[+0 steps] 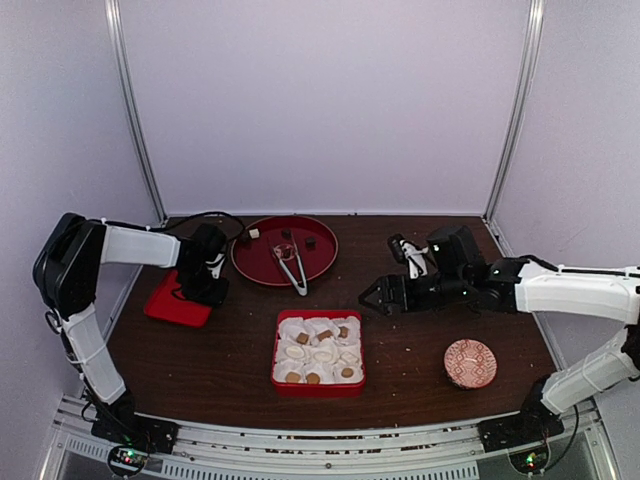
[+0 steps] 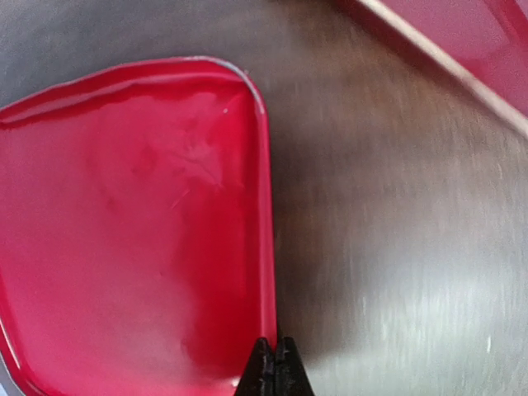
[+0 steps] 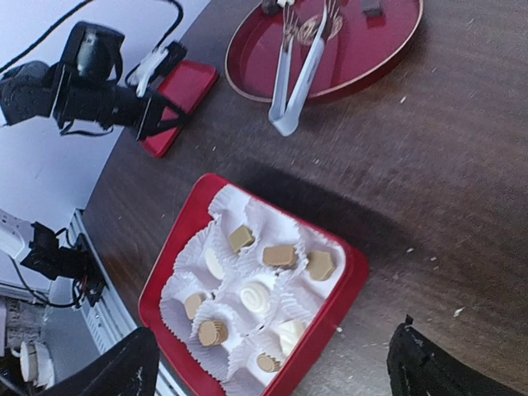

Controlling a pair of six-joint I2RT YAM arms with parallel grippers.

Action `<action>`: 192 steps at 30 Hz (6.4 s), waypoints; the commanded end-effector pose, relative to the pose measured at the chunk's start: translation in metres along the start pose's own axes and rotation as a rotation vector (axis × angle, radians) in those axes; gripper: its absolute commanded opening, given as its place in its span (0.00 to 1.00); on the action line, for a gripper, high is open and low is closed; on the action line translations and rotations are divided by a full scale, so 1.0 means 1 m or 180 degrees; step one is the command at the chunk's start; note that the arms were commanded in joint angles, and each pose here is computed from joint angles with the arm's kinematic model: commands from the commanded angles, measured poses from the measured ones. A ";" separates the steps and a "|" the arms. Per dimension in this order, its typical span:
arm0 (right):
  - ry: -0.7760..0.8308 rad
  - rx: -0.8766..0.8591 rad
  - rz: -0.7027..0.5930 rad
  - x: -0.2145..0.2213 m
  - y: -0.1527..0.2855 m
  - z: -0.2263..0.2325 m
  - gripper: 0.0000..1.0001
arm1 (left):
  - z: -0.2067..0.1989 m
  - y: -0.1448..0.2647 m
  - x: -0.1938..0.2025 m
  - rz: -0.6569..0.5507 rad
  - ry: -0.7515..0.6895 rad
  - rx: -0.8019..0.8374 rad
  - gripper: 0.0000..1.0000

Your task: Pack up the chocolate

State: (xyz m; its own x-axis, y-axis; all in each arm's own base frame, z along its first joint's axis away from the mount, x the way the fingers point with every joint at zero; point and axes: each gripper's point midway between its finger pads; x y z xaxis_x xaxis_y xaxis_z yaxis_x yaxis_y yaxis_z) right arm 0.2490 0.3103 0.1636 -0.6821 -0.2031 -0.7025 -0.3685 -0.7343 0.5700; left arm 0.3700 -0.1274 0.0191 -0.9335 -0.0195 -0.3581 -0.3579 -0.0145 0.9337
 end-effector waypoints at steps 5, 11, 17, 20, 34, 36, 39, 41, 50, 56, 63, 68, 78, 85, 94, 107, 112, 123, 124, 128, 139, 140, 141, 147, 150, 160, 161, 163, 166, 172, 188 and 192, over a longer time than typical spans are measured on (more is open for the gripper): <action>0.0436 0.0658 -0.0647 -0.041 0.045 -0.025 1.00 | -0.001 0.084 -0.010 -0.0405 0.0168 0.0309 0.00; 0.0487 0.0475 -0.0979 -0.059 0.056 -0.015 1.00 | -0.010 0.133 -0.013 -0.0648 0.0174 0.0651 0.00; 0.0645 0.0209 -0.1418 -0.084 0.080 0.004 1.00 | -0.027 0.191 -0.011 -0.0976 0.0067 0.1170 0.00; 0.0861 0.0121 -0.1638 -0.095 0.098 0.017 1.00 | -0.039 0.220 -0.008 -0.1095 -0.0094 0.1423 0.00; 0.2514 -0.0270 -0.1567 -0.084 0.130 0.085 0.97 | -0.125 0.352 0.095 -0.1075 -0.1587 0.3225 0.00; 0.2767 -0.0251 -0.1429 -0.074 0.128 0.094 0.97 | -0.139 0.368 0.123 -0.0929 -0.1925 0.3538 0.00; 0.3132 -0.0170 -0.1245 -0.060 0.127 0.105 0.97 | -0.159 0.383 0.161 -0.0695 -0.2382 0.3852 0.00; 0.3325 -0.0180 -0.1141 -0.050 0.128 0.114 0.97 | -0.171 0.389 0.184 -0.0498 -0.2655 0.3966 0.00; 0.4107 -0.0514 -0.0504 0.012 0.130 0.162 0.95 | -0.201 0.405 0.248 0.0138 -0.3506 0.4209 0.00; 0.4377 -0.0750 -0.0171 0.049 0.125 0.181 0.91 | -0.206 0.430 0.248 0.0070 -0.3641 0.4462 0.00; 0.4546 -0.0722 -0.0136 0.050 0.112 0.189 0.84 | -0.206 0.445 0.255 0.0089 -0.3751 0.4619 0.00; 0.4503 -0.0830 -0.0273 0.046 0.119 0.201 0.65 | -0.206 0.438 0.259 0.0115 -0.3796 0.4590 0.00; 0.4466 -0.1070 -0.0377 0.053 0.130 0.219 0.21 | -0.212 0.441 0.262 0.0086 -0.3931 0.4745 0.00; 0.4162 -0.1036 -0.0456 0.047 0.130 0.221 0.00 | -0.207 0.438 0.230 -0.0421 -0.3639 0.4494 0.10; 0.2644 -0.1283 -0.1152 -0.001 0.136 0.212 0.00 | -0.136 0.421 0.083 -0.2103 -0.1689 0.3301 0.87; 0.0111 -0.1339 -0.1727 -0.066 0.092 0.150 0.01 | -0.038 0.295 0.011 -0.1803 0.0361 0.2084 0.97; -0.0739 -0.1425 -0.1666 -0.057 0.058 0.125 0.01 | -0.046 0.273 0.024 -0.1660 0.0396 0.2243 0.94; -0.1536 -0.1962 -0.0961 -0.025 -0.018 0.134 0.03 | -0.067 0.198 0.072 -0.1041 0.0292 0.2460 0.81; -0.1562 -0.1984 -0.0900 -0.023 -0.024 0.135 0.03 | -0.068 0.193 0.075 -0.0999 0.0274 0.2459 0.80; -0.1637 -0.2001 -0.0629 -0.011 -0.039 0.139 0.04 | -0.070 0.173 0.088 -0.0836 0.0246 0.2413 0.77; -0.1684 -0.1662 -0.0281 0.018 -0.039 0.108 0.05 | -0.098 0.133 0.109 -0.0496 0.0078 0.2434 0.73; -0.1707 -0.1652 -0.0273 0.020 -0.037 0.106 0.05 | -0.103 0.131 0.110 -0.0469 0.0032 0.2429 0.73; -0.1727 -0.1645 -0.0248 0.024 -0.037 0.103 0.05 | -0.110 0.130 0.113 -0.0431 -0.0029 0.2433 0.72; -0.1870 -0.1733 -0.0165 0.033 -0.032 0.098 0.05 | -0.140 0.120 0.121 -0.0287 -0.0199 0.2439 0.66; -0.1906 -0.1714 -0.0145 0.038 -0.030 0.091 0.05 | -0.141 0.118 0.121 -0.0292 -0.0163 0.2444 0.64; -0.1816 -0.1506 -0.0097 0.042 -0.027 0.066 0.09 | -0.152 0.120 0.122 -0.0258 -0.0287 0.2503 0.65; -0.1808 -0.1493 -0.0081 0.043 -0.027 0.065 0.10 | -0.153 0.119 0.122 -0.0245 -0.0300 0.2499 0.65; -0.1814 -0.1460 -0.0061 0.045 -0.028 0.061 0.11 | -0.158 0.119 0.123 -0.0225 -0.0340 0.2501 0.65; -0.1811 -0.1431 -0.0036 0.048 -0.028 0.055 0.10 | -0.161 0.116 0.122 -0.0210 -0.0358 0.2475 0.64; -0.1655 -0.1634 0.0045 0.036 -0.029 0.072 0.07 | -0.153 0.119 0.116 -0.0312 -0.0251 0.2362 0.64; -0.1703 -0.1770 0.0255 0.018 -0.035 0.075 0.07 | -0.150 0.116 0.113 -0.0297 -0.0095 0.2319 0.70; -0.1758 -0.1712 0.0246 0.018 -0.034 0.061 0.07 | -0.157 0.114 0.113 -0.0251 -0.0124 0.2390 0.68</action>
State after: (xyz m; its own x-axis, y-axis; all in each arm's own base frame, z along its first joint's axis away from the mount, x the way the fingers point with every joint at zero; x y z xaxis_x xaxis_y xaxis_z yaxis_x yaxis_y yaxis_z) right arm 0.1997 0.3754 0.1473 -0.9712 -0.0286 -0.2366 -0.0320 -0.9682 0.2483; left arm 0.2197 -0.2739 0.0731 -0.9080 0.0002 -0.4191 -0.3268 0.6256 0.7084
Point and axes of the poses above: each gripper's point midway between its finger pads, its own y axis back along the fingers, its own z axis along the line the jaws close on, x = y × z, and after that the axes turned 11 degrees about y, right-handed
